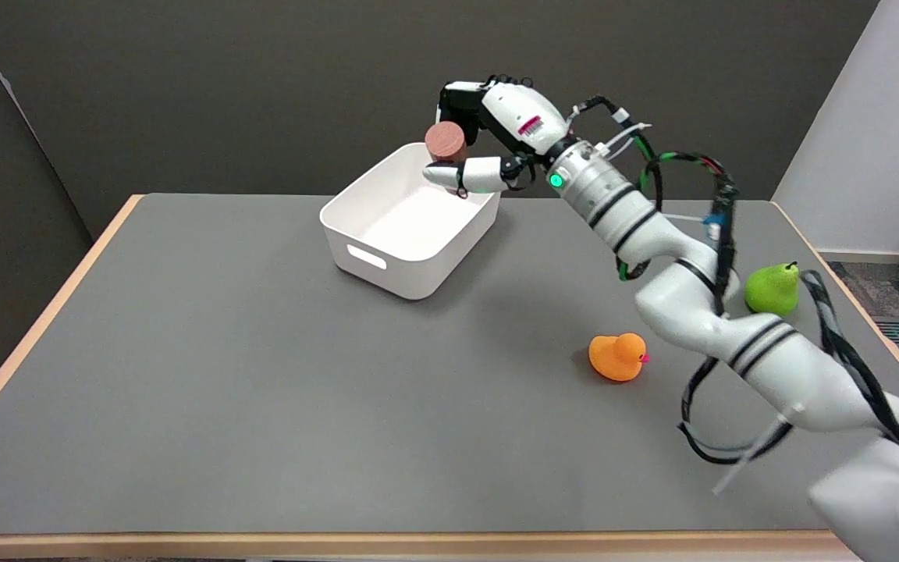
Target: Place the wooden cylinder in the box.
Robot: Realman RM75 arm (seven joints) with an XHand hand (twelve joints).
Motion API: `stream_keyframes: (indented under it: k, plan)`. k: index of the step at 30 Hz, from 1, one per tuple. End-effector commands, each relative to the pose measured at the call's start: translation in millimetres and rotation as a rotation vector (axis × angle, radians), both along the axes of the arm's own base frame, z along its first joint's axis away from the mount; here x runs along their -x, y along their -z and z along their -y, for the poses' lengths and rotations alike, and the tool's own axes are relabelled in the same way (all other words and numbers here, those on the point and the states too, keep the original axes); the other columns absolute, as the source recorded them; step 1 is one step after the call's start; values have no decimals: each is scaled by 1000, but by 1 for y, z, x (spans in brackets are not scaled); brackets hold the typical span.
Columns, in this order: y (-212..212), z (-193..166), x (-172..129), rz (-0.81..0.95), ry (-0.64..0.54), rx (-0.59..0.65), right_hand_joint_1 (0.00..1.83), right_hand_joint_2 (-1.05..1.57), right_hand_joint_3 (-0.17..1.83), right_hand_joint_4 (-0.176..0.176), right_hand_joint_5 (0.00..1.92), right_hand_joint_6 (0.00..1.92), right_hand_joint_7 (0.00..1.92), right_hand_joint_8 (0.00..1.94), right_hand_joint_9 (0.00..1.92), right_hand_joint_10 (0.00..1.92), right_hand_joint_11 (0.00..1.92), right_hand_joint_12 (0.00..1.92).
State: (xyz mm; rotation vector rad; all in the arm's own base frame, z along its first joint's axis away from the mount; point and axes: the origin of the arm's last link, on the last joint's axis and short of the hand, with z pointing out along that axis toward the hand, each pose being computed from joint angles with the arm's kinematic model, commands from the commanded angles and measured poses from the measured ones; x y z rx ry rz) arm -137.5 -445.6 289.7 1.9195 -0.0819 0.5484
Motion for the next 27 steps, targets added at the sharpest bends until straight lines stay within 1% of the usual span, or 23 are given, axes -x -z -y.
stream_keyframes:
  k: [1, 6, 8, 12, 15, 18, 20, 23, 25, 27]
  plan:
    - [22, 79, 28, 44, 166, 55, 1160, 1136, 233, -46, 639, 1573, 859, 1243, 799, 1262, 431, 1921]
    - [24, 80, 28, 45, 170, 54, 1155, 1147, 223, -48, 628, 1583, 850, 1267, 796, 1261, 393, 1921]
    - [25, 80, 27, 47, 166, 49, 1153, 1161, 204, -41, 620, 1583, 842, 1273, 794, 1262, 377, 1921]
    - [28, 79, 28, 44, 168, 42, 1153, 1157, 209, -41, 622, 1583, 846, 1273, 793, 1262, 367, 1921]
    - [31, 78, 33, 35, 184, 37, 1153, 1160, 203, -41, 619, 1583, 846, 1274, 792, 1263, 358, 1921]
    - [34, 77, 44, 26, 222, 39, 1153, 1163, 200, -41, 617, 1583, 844, 1277, 791, 1265, 343, 1921]
    - [33, 74, 59, 36, 269, 50, 1152, 1164, 198, -41, 616, 1584, 843, 1278, 790, 1267, 331, 1921]
    - [29, 67, 80, 80, 329, 63, 1142, 1147, 227, -60, 618, 1569, 859, 1250, 780, 1268, 304, 1921]
    - [23, 56, 104, 137, 390, 79, 940, 1113, 412, -9, 656, 1565, 847, 1078, 760, 1246, 373, 1919]
    - [19, 47, 123, 186, 432, 92, 934, 1138, 356, -1, 654, 1540, 779, 1015, 684, 1237, 363, 1904]
